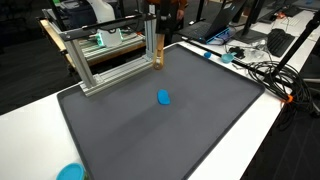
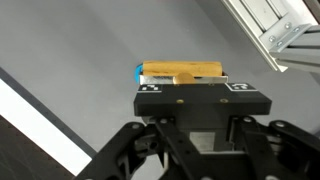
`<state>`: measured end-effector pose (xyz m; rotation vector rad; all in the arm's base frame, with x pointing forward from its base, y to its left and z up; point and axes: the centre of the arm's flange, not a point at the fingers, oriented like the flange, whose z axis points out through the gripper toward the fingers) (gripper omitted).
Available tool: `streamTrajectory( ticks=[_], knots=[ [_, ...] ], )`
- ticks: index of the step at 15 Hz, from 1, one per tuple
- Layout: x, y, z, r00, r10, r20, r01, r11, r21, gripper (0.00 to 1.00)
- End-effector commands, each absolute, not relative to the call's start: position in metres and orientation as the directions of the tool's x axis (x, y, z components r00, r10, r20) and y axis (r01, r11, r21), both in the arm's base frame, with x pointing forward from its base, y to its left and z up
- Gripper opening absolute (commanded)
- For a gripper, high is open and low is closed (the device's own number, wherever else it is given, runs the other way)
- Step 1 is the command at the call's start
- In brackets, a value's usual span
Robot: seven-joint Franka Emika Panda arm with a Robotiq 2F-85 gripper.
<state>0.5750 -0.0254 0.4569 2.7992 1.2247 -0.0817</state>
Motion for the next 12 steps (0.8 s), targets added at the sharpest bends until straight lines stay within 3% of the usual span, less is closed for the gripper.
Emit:
streamTrajectory(
  ticks=[1, 6, 7, 11, 12],
  knots=[
    [0.597, -0.049, 0.468, 0.528, 0.849, -0.027, 0.849, -0.528, 0.018, 0.22],
    [0.618, -0.062, 0.422, 0.303, 0.952, 0.049, 0.953, -0.302, -0.042, 0.22],
    [0.601, -0.05, 0.431, 0.376, 0.926, 0.006, 0.926, -0.376, -0.013, 0.47],
    [0.611, -0.057, 0.406, 0.323, 0.946, 0.021, 0.946, -0.322, -0.046, 0.47],
    [0.608, -0.05, 0.401, 0.308, 0.951, 0.034, 0.951, -0.308, -0.004, 0.22]
  ],
)
